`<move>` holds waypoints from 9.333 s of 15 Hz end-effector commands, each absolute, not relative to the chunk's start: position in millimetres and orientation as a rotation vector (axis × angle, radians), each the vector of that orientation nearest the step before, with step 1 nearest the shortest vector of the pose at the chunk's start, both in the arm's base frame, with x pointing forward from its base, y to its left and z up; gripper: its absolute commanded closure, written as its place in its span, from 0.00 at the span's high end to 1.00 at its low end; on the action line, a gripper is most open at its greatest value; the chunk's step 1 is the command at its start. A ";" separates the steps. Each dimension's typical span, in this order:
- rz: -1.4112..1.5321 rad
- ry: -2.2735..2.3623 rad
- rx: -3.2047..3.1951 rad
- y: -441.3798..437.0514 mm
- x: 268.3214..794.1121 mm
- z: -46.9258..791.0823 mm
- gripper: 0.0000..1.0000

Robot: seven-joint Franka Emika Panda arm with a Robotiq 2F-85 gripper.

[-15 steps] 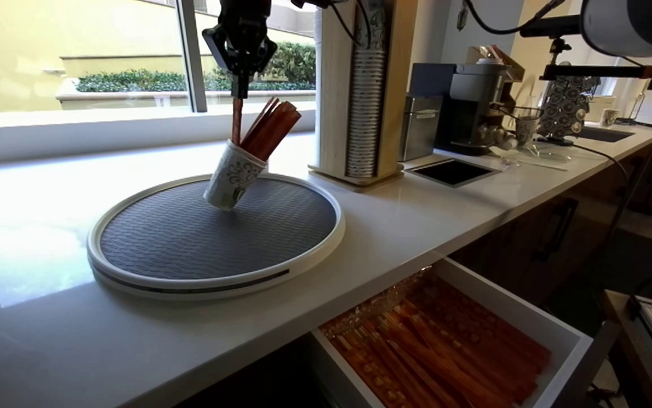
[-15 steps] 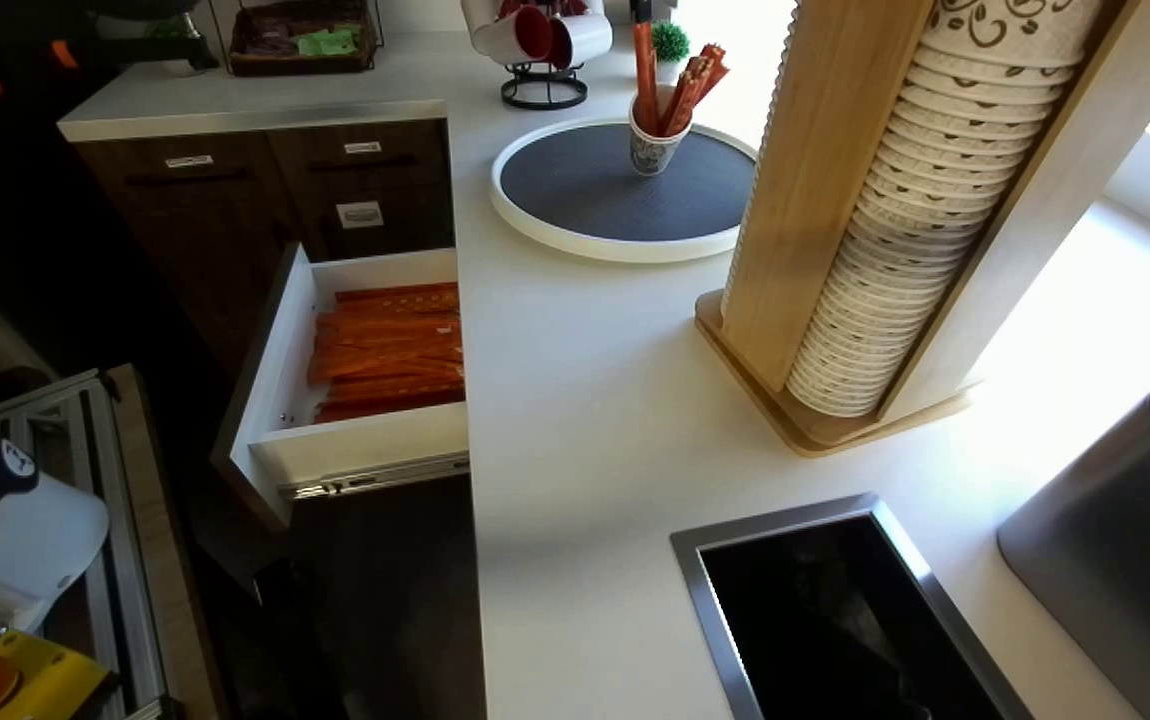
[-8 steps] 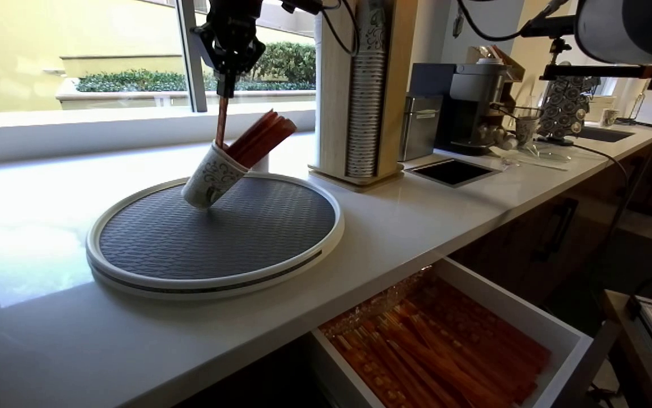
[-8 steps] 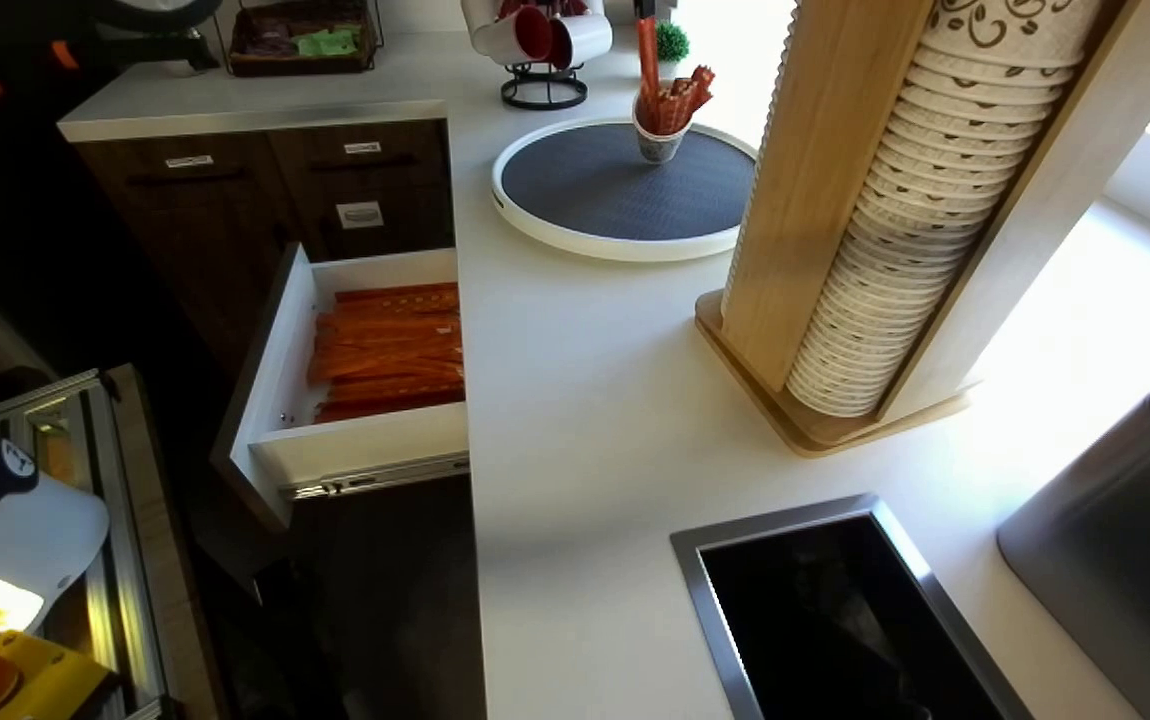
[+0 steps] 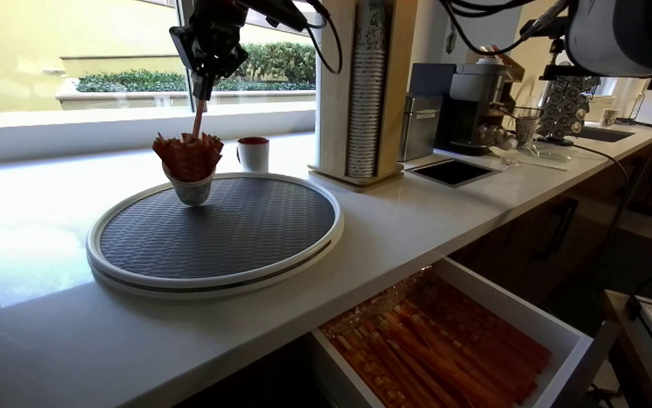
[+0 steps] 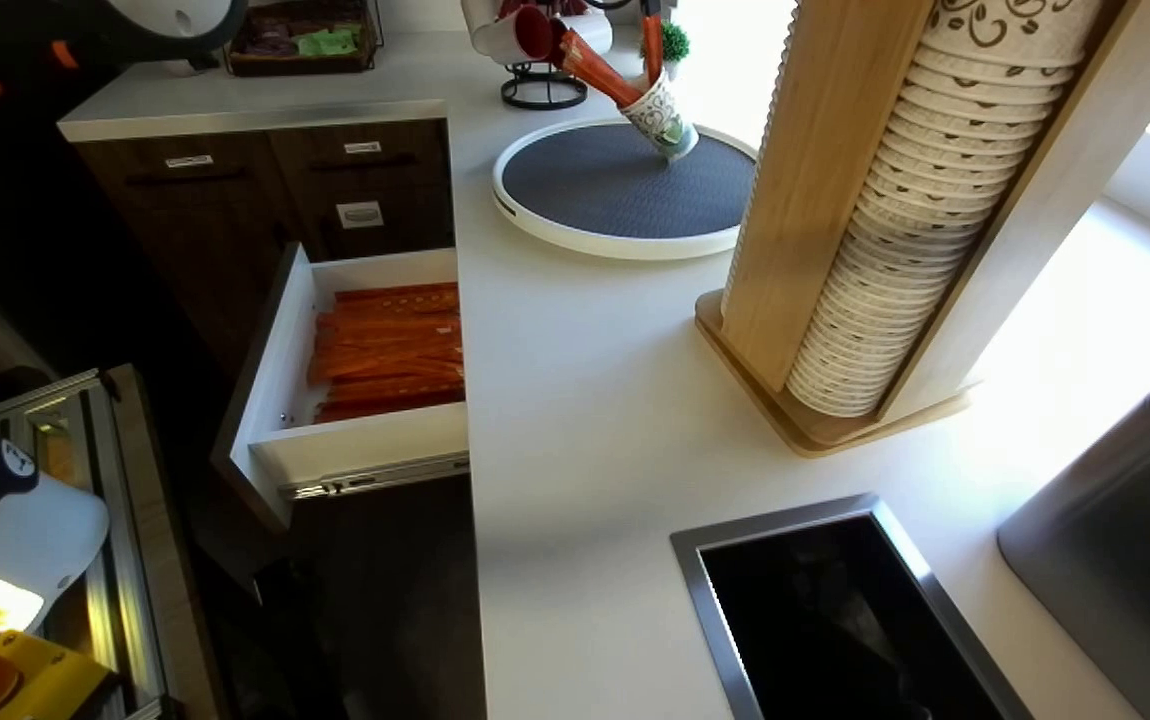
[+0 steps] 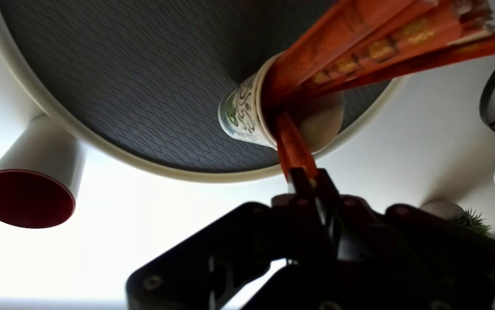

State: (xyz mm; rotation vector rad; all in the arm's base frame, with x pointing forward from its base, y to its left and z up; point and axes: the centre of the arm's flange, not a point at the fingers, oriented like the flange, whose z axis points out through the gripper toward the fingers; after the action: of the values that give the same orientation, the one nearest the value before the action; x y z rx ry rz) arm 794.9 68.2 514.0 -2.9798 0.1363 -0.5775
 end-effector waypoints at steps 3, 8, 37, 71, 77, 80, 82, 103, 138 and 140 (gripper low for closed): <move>-0.637 0.166 -2.938 62.6 847.0 522.4 0.02; -0.676 0.280 -2.917 52.3 849.7 517.9 0.02; -0.458 1.321 -2.708 0.2 800.4 504.9 0.02; -0.262 1.713 -2.393 -0.8 720.0 489.0 0.02; -0.235 1.719 -2.438 -14.2 706.4 495.6 0.02; -0.209 1.702 -2.468 -18.0 698.3 498.7 0.02; -0.195 1.700 -2.481 -20.8 691.3 501.0 0.02; -0.303 1.599 -2.500 -28.4 654.8 505.5 0.02; -0.403 1.453 -2.560 -24.4 695.5 535.0 0.02; -0.405 1.450 -2.559 -23.0 694.8 537.3 0.02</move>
State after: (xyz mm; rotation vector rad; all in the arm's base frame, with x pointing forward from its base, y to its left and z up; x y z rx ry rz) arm 692.6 -27.4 533.2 -2.5538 1.4567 -0.4297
